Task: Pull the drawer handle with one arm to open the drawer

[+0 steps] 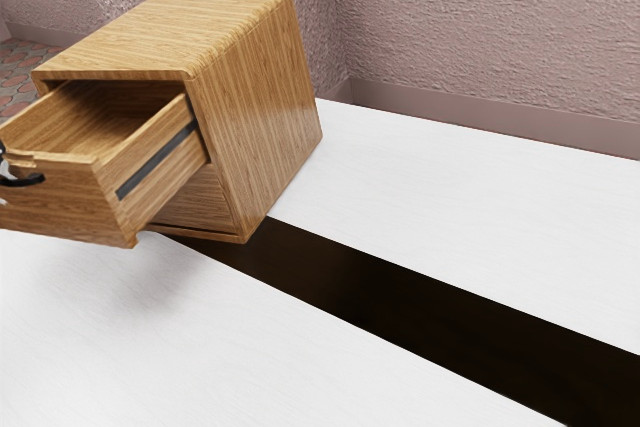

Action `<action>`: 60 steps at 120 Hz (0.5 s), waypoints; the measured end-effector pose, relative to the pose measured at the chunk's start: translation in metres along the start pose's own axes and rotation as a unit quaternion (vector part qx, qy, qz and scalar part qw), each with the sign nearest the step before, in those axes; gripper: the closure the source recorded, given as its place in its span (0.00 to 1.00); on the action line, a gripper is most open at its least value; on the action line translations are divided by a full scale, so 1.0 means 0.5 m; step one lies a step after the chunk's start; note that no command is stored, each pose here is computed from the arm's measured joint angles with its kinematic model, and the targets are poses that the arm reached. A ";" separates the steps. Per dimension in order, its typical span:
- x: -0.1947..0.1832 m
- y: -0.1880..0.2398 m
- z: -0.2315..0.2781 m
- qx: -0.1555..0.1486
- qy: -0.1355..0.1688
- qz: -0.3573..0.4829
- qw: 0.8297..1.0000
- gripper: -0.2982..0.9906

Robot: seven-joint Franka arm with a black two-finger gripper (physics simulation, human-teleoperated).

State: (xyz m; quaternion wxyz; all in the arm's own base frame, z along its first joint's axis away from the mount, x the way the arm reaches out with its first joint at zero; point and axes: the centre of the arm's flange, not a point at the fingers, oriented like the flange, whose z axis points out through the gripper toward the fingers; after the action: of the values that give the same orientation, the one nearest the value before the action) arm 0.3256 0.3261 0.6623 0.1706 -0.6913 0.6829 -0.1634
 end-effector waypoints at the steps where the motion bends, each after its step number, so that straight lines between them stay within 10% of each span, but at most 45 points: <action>1: 0.000 0.001 -0.002 0.000 0.000 0.000 1.000 0.67; 39: 0.005 -0.015 -0.162 0.032 -0.025 0.005 0.999 0.63; 48: 0.090 -0.166 -0.236 -0.006 -0.066 0.046 0.997 0.60; 60: 0.208 -0.261 -0.197 -0.082 -0.031 0.022 0.996 0.46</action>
State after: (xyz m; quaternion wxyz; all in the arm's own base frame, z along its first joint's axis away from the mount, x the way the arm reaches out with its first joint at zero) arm 0.3978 0.2220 0.8092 0.1381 -0.6924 0.7034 -0.0819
